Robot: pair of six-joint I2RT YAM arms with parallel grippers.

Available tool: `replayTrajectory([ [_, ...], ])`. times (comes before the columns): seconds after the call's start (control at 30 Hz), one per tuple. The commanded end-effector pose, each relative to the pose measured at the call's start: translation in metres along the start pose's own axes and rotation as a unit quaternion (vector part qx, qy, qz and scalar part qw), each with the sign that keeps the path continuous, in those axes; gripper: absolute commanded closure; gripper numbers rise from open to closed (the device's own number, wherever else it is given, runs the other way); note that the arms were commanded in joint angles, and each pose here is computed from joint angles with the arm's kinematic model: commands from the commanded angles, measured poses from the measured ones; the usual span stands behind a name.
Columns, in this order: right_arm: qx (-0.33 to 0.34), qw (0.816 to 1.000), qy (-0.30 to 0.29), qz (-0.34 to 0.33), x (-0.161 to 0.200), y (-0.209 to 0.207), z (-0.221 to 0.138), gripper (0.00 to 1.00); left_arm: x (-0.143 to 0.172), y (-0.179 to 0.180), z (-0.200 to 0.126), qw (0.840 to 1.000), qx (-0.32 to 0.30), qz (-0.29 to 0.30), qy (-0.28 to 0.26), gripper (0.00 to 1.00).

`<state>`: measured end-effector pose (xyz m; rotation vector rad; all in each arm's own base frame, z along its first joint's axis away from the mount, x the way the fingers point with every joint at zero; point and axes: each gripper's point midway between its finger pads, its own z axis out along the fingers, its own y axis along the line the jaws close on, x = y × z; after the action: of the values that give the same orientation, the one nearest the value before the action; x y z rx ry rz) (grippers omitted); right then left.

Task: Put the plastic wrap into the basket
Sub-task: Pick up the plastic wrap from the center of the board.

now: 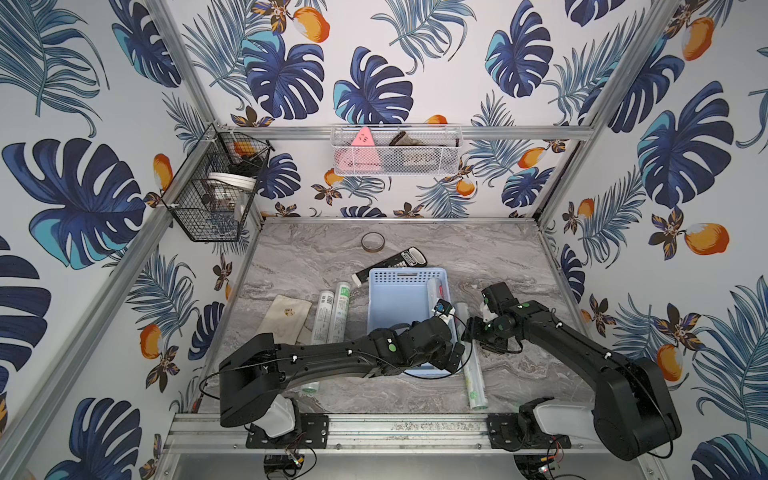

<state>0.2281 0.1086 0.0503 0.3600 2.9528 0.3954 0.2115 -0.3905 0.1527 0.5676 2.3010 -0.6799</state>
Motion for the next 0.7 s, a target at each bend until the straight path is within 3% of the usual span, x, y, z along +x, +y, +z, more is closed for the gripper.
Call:
replayTrajectory([
  [0.0,0.001,1.0,0.006,-0.003,-0.002,0.001,0.003,0.29,-0.005,-0.003,-0.002,1.0,0.006,-0.005,-0.009,0.01],
  [0.27,0.059,0.998,-0.007,0.013,-0.015,-0.016,0.02,0.33,-0.006,-0.003,-0.001,1.0,0.005,-0.006,-0.009,0.01],
  [0.47,0.121,0.991,-0.048,-0.012,-0.053,-0.023,0.025,0.39,-0.007,-0.005,0.001,1.0,0.005,-0.004,-0.009,0.01],
  [0.67,0.134,0.99,-0.041,-0.032,-0.08,-0.016,0.039,0.47,-0.011,-0.005,-0.001,1.0,0.004,-0.005,-0.013,0.01],
])
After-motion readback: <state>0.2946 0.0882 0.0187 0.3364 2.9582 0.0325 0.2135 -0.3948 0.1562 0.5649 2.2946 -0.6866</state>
